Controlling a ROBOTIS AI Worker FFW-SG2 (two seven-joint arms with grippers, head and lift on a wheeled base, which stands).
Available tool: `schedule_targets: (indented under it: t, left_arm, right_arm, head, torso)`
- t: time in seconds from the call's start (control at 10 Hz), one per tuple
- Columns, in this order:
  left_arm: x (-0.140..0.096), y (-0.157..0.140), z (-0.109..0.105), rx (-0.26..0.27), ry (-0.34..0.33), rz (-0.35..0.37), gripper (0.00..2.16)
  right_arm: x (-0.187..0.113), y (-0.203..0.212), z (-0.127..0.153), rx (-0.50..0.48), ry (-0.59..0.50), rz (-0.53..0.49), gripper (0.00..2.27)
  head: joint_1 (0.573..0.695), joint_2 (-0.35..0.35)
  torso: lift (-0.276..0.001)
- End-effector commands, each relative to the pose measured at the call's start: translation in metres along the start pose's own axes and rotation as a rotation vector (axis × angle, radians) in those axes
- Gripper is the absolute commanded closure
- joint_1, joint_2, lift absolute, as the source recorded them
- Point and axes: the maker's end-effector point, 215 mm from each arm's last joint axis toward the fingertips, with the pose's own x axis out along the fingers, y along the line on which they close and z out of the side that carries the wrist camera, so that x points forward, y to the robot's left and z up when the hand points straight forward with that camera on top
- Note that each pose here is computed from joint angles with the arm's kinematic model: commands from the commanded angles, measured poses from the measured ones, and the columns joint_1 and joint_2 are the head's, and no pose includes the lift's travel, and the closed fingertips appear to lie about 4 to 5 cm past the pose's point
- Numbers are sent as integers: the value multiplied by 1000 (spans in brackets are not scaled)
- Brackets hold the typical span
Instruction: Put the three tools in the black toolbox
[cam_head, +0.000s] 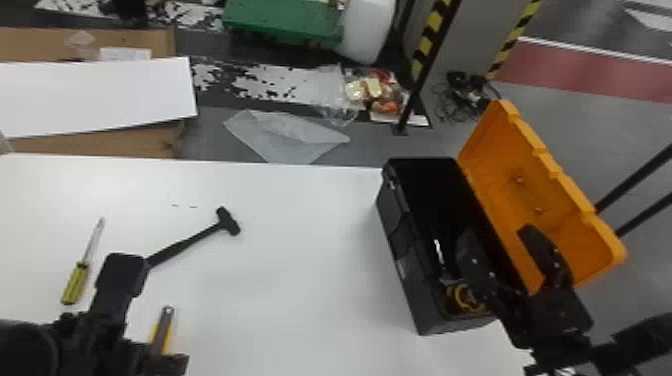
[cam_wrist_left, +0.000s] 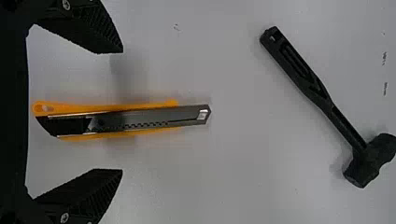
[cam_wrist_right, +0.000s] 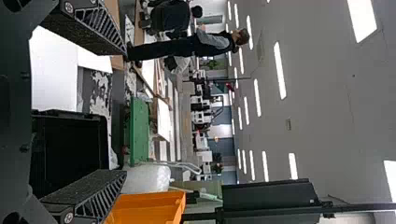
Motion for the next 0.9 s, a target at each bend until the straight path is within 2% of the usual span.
schedule_targets:
  t: [0.0, 0.8]
  left_arm:
    - [2, -3, 3, 5, 2, -5, 83]
    - [11, -12, -1, -17, 20, -26, 80]
  right_arm:
    - [0, -1, 0, 0, 0, -1, 90]
    - [0, -1, 3, 2, -9, -2, 90]
  head:
    - [695, -237]
    - [695, -260]
  torso:
    - [-55]
    - [-55]
